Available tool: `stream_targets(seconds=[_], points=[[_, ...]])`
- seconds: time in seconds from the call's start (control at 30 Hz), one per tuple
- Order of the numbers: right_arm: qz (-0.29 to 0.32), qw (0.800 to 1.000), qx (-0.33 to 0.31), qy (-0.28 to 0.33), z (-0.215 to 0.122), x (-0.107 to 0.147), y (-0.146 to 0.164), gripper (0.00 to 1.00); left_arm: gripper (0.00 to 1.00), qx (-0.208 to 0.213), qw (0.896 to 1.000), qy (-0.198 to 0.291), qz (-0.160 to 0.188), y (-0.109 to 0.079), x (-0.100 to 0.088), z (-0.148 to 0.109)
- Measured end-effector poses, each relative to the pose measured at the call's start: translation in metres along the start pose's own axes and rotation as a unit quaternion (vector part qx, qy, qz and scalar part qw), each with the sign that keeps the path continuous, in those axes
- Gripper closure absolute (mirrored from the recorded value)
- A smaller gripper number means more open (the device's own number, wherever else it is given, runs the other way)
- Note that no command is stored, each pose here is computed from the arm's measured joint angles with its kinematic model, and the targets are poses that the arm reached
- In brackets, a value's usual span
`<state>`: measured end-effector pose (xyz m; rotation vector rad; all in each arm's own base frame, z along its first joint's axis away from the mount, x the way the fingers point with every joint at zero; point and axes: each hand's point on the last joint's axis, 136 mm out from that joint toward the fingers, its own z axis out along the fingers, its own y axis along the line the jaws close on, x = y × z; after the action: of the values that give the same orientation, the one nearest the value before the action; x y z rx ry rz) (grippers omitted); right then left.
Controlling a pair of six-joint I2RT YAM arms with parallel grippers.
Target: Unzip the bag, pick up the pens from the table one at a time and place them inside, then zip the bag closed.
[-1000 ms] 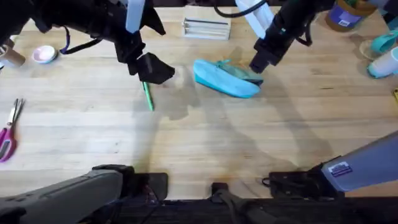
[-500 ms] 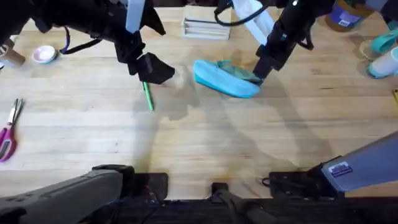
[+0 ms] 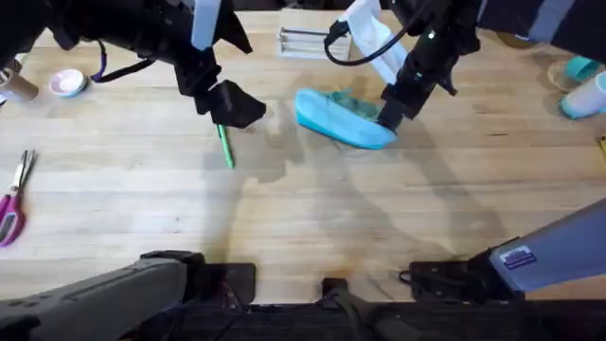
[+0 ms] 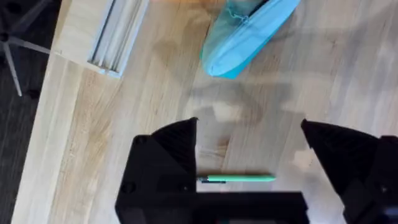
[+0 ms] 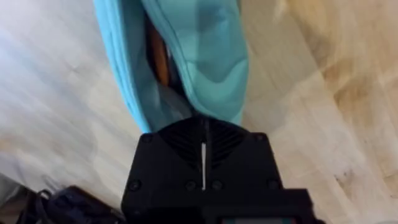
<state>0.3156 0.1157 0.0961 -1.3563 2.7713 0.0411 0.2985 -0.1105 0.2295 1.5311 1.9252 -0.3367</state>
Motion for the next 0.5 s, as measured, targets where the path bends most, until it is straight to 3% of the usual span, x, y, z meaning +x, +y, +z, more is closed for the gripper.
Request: stream_targets(seconds=[0.5], points=[[0.038, 0.999, -0.002, -0.039, 0.019, -0.021, 0.012, 0.972, 0.007, 0.0, 1.0, 0.0, 0.0, 0.0, 0.0, 0.0]])
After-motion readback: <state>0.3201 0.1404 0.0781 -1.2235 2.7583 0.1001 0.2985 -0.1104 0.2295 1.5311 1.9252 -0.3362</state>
